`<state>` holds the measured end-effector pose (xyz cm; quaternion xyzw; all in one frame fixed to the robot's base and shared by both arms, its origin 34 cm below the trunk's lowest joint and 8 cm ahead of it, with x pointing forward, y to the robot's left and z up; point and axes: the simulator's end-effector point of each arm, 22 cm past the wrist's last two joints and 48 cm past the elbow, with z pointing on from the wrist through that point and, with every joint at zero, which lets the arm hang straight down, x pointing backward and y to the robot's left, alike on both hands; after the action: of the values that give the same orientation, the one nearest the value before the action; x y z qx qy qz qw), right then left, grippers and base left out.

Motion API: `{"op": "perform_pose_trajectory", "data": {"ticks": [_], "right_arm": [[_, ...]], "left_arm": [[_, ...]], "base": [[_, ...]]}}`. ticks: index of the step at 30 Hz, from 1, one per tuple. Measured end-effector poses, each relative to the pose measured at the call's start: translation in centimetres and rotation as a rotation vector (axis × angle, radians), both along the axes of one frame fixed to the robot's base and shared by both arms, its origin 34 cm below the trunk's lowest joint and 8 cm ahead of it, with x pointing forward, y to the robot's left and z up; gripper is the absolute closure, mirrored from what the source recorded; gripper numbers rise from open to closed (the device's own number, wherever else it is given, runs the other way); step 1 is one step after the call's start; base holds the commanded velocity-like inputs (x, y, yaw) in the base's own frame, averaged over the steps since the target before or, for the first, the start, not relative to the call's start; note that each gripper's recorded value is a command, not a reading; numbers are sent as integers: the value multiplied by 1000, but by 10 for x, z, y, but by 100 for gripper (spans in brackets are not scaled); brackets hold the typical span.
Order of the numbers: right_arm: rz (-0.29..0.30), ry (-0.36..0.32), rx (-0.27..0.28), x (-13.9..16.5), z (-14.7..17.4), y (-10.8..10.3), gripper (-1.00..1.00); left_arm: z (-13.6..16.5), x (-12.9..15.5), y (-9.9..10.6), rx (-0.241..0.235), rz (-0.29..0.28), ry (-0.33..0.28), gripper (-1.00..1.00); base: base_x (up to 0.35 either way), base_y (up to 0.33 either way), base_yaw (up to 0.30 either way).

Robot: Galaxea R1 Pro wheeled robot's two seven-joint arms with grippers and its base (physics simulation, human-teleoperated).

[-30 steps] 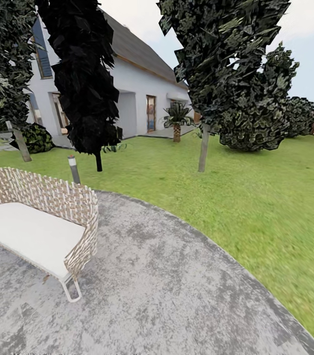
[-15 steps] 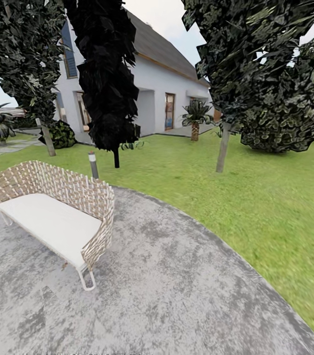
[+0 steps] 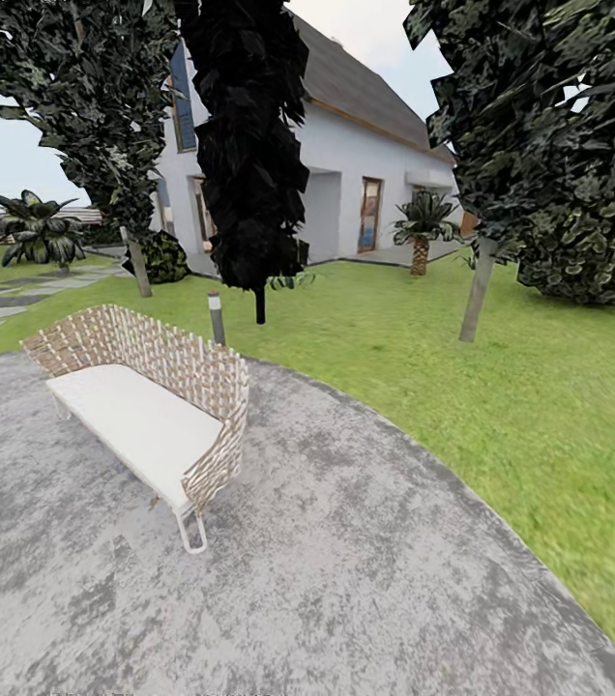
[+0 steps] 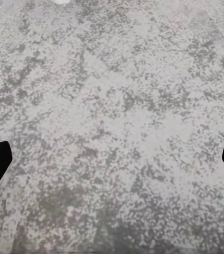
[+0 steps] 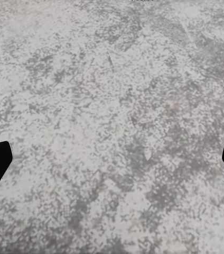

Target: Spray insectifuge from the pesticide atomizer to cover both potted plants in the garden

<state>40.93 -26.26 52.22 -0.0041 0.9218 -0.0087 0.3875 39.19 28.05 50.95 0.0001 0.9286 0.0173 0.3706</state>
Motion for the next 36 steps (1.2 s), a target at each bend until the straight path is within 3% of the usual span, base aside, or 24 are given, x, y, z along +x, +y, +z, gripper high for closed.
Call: {"op": "perform_pose_trajectory", "data": {"ticks": [36], "right_arm": [[2, 22, 1, -6, -6, 0, -100]], "left_arm": [[-7, -9, 0, 0, 0, 30, -100]], "base": [[0, 0, 243]]}}
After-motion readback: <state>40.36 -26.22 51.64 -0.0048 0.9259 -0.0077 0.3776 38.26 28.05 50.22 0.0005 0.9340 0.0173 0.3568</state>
